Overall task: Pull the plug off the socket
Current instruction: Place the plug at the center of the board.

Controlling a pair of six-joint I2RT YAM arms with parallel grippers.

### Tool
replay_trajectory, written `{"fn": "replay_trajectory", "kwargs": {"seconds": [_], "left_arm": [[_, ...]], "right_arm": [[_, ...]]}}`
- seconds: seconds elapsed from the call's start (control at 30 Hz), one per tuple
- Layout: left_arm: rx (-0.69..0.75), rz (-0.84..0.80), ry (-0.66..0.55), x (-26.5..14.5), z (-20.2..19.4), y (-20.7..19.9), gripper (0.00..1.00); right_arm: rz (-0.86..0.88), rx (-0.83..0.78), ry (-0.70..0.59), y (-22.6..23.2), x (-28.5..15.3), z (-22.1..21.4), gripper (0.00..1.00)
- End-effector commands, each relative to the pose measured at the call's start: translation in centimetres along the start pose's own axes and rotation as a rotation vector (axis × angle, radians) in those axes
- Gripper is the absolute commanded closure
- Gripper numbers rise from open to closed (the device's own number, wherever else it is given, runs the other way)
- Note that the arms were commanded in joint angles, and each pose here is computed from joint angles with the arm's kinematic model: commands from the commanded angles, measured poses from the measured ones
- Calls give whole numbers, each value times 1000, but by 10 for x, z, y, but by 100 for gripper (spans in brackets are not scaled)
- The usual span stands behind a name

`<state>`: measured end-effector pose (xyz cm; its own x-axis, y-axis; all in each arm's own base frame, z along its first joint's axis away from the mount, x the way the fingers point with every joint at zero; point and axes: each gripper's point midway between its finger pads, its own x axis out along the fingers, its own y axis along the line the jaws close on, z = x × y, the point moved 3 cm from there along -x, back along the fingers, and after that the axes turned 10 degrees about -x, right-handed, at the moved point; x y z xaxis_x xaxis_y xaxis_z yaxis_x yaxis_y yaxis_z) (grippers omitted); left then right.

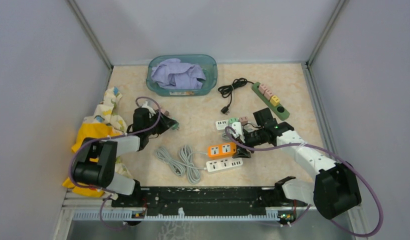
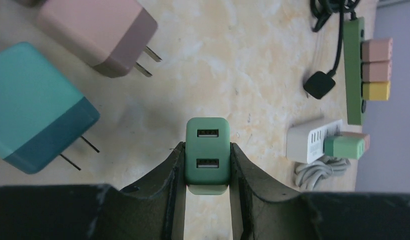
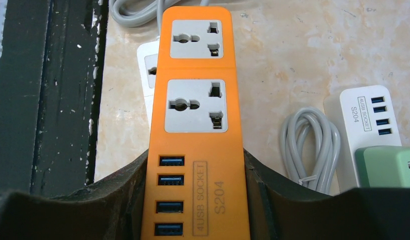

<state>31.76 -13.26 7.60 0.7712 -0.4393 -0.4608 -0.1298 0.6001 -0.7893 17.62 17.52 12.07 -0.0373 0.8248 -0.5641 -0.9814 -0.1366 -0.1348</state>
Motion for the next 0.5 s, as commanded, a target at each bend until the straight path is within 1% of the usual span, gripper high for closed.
{"fn": "replay_trajectory", "kwargs": {"seconds": [0.0, 0.1, 0.13, 0.2, 0.27, 0.37, 0.4, 0.47], "left_arm": [[-108, 155, -37, 12, 17, 15, 99], [-149, 290, -67, 15, 24, 31, 92], [-159, 324, -73, 15, 25, 36, 87], [-175, 366, -77, 16, 28, 42, 80], [-189, 372, -73, 18, 29, 44, 73], [-205, 365, -80, 18, 32, 44, 56], [-207, 361, -86, 17, 33, 43, 47], [-202, 348, -101, 14, 37, 38, 34]], "right_arm": [[4, -14, -19, -2, 2, 4, 100], [5, -14, -20, -2, 2, 3, 100], [6, -15, -20, -2, 2, 3, 100], [7, -14, -20, -2, 2, 3, 100], [6, -14, -19, -2, 2, 3, 100], [6, -15, -18, -2, 2, 3, 100], [5, -15, -17, -2, 2, 3, 100], [6, -14, -18, -2, 2, 3, 100]]}}
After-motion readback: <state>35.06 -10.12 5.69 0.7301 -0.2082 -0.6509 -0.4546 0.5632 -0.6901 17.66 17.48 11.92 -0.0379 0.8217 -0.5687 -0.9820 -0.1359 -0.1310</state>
